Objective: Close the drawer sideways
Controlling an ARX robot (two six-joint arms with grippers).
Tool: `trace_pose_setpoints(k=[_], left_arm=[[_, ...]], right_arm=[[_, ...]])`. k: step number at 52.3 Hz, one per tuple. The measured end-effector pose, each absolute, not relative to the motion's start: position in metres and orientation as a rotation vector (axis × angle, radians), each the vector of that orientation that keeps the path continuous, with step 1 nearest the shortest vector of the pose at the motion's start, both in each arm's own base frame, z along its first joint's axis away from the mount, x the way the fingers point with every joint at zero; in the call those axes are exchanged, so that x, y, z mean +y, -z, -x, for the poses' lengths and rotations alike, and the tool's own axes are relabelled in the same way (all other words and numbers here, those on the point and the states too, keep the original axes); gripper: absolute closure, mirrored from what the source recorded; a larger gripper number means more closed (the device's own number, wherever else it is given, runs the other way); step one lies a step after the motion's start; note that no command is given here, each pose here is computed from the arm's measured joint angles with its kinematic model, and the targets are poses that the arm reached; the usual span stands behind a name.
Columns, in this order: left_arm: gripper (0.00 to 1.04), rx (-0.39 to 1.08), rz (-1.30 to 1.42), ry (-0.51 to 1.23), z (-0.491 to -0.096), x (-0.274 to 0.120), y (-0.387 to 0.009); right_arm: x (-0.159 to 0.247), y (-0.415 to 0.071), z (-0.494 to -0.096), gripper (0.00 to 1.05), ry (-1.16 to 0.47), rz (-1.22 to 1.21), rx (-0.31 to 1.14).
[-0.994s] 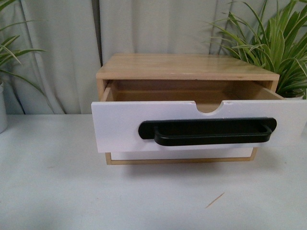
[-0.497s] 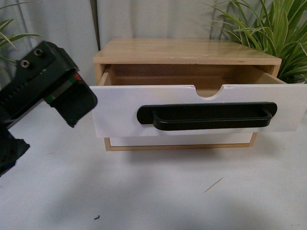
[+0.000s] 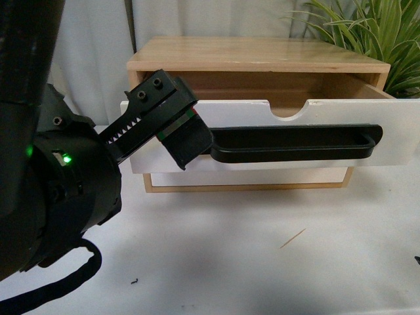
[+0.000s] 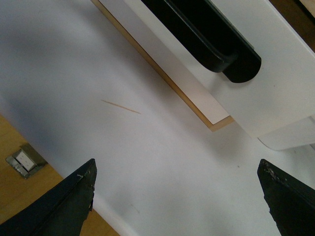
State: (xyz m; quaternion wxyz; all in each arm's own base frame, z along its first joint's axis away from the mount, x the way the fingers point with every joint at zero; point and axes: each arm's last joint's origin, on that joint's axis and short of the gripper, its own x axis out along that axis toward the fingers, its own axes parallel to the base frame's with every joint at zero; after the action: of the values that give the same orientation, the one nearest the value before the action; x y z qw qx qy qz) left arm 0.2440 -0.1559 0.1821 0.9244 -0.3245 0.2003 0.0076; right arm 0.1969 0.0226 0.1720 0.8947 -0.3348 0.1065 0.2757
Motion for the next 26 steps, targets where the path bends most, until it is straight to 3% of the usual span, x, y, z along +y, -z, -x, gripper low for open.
trace_pose_setpoints(k=[26], left_arm=[[0.06, 0.428, 0.645, 0.000, -0.273, -0.154, -0.184]], right_arm=[[0.049, -0.184, -0.264, 0.09, -0.565, 0.737, 0.195]])
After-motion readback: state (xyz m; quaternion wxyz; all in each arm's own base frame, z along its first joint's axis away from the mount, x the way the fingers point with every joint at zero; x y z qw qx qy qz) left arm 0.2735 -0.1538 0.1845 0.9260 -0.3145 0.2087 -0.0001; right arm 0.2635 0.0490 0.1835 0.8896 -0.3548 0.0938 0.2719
